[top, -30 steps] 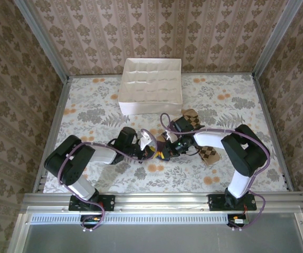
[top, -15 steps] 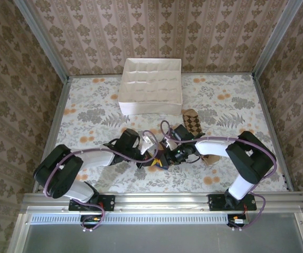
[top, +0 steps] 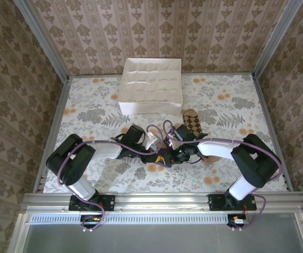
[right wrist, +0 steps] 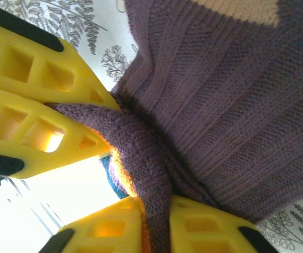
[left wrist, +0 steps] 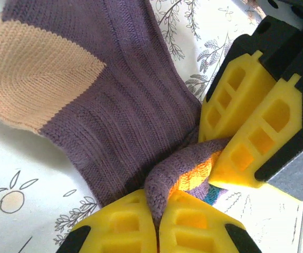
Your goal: Roll the socks
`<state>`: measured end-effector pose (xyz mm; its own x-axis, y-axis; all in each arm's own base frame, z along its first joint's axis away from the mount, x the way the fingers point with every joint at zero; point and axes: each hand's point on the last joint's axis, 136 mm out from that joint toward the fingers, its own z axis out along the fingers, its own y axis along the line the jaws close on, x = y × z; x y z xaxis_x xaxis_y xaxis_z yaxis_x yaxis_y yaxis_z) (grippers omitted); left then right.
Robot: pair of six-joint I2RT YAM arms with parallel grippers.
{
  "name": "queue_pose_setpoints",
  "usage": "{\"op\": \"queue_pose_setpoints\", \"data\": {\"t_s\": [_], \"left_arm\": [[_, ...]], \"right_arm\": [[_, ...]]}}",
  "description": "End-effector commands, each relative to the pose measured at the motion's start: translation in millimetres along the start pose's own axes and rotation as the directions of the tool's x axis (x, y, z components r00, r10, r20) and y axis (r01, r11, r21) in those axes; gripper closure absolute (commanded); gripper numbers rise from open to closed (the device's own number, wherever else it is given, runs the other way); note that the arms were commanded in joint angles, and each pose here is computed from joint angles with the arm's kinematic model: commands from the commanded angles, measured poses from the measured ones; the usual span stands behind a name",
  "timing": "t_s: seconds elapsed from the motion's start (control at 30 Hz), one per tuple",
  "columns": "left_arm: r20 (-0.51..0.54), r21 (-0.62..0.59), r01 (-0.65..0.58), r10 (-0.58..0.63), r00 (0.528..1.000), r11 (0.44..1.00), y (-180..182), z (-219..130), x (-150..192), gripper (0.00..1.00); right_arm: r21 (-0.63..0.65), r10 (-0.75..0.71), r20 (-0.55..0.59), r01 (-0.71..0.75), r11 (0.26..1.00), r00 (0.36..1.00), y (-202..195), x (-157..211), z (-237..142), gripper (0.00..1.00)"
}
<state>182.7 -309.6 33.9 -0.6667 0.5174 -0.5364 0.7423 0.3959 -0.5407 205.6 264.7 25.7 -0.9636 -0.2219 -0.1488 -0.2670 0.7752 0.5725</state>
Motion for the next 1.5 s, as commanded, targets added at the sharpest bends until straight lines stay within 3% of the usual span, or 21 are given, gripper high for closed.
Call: {"op": "queue_pose_setpoints", "data": {"t_s": [0.0, 0.07, 0.13, 0.23, 0.3, 0.4, 0.47, 0.53, 0.57, 0.67, 0.77, 0.9, 1.47], "left_arm": [[-0.072, -0.084, 0.035, -0.041, 0.997, 0.996, 20.2, 5.5, 24.7, 1.0], [-0.058, -0.097, -0.038, 0.032, 0.998, 0.995, 18.2, 1.1, 21.9, 1.0], [-0.03, -0.127, -0.144, 0.142, 0.989, 0.981, 14.4, -7.1, 15.7, 0.86], [0.032, -0.148, -0.36, 0.368, 0.929, 0.921, -3.1, -27.9, -0.8, 0.78], [0.081, -0.162, -0.506, 0.522, 0.849, 0.847, -19.8, -44.4, -13.1, 0.74], [0.109, -0.204, -0.709, 0.735, 0.669, 0.676, -41.1, -66.3, -20.5, 0.66], [0.064, -0.27, -0.797, 0.836, 0.546, 0.541, -40.0, -72.2, -19.3, 0.65], [-0.009, -0.299, -0.869, 0.909, 0.417, 0.395, -36.3, -69.7, -12.5, 0.7], [-0.054, -0.329, -0.881, 0.925, 0.376, 0.339, -30.9, -66.6, -11.1, 0.72], [-0.127, -0.338, -0.909, 0.945, 0.303, 0.246, -24.5, -54.3, -3.9, 0.75], [-0.176, -0.295, -0.935, 0.951, 0.256, 0.197, -24.9, -40.3, 4.4, 0.76], [-0.211, -0.278, -0.945, 0.949, 0.235, 0.172, -23.6, -29.8, 4.0, 0.77], [-0.217, -0.183, -0.974, 0.961, 0.173, 0.134, -24.2, -4.5, 6.2, 0.7]], "right_arm": [[0.209, 0.102, -0.076, -0.084, 0.974, 0.992, -50.4, 24.6, 6.4, 0.91], [0.245, 0.125, -0.095, -0.099, 0.965, 0.988, -58.4, 27.2, 7.1, 0.94], [0.285, 0.151, -0.114, -0.113, 0.952, 0.982, -67.0, 31.6, 5.6, 0.97], [0.305, 0.167, -0.166, -0.11, 0.946, 0.972, -73.3, 40.1, 7.0, 0.99], [0.298, 0.174, -0.188, -0.113, 0.948, 0.967, -73.8, 44.0, 10.5, 0.99], [0.287, 0.185, -0.206, -0.121, 0.95, 0.961, -73.6, 46.8, 14.6, 0.99], [0.286, 0.192, -0.219, -0.125, 0.95, 0.957, -74.1, 47.3, 16.7, 0.98], [0.275, 0.198, -0.229, -0.131, 0.953, 0.953, -73.5, 47.0, 19.5, 0.98], [0.268, 0.201, -0.236, -0.135, 0.954, 0.951, -73.3, 46.7, 21.2, 0.97], [0.259, 0.21, -0.261, -0.141, 0.956, 0.942, -74.2, 47.8, 23.7, 0.97], [0.254, 0.21, -0.276, -0.139, 0.957, 0.938, -75.3, 48.7, 24.3, 0.97], [0.247, 0.214, -0.283, -0.144, 0.958, 0.935, -77.1, 48.9, 24.6, 0.97], [0.237, 0.213, -0.3, -0.144, 0.961, 0.93, -78.8, 51.5, 25.4, 0.97]]}}
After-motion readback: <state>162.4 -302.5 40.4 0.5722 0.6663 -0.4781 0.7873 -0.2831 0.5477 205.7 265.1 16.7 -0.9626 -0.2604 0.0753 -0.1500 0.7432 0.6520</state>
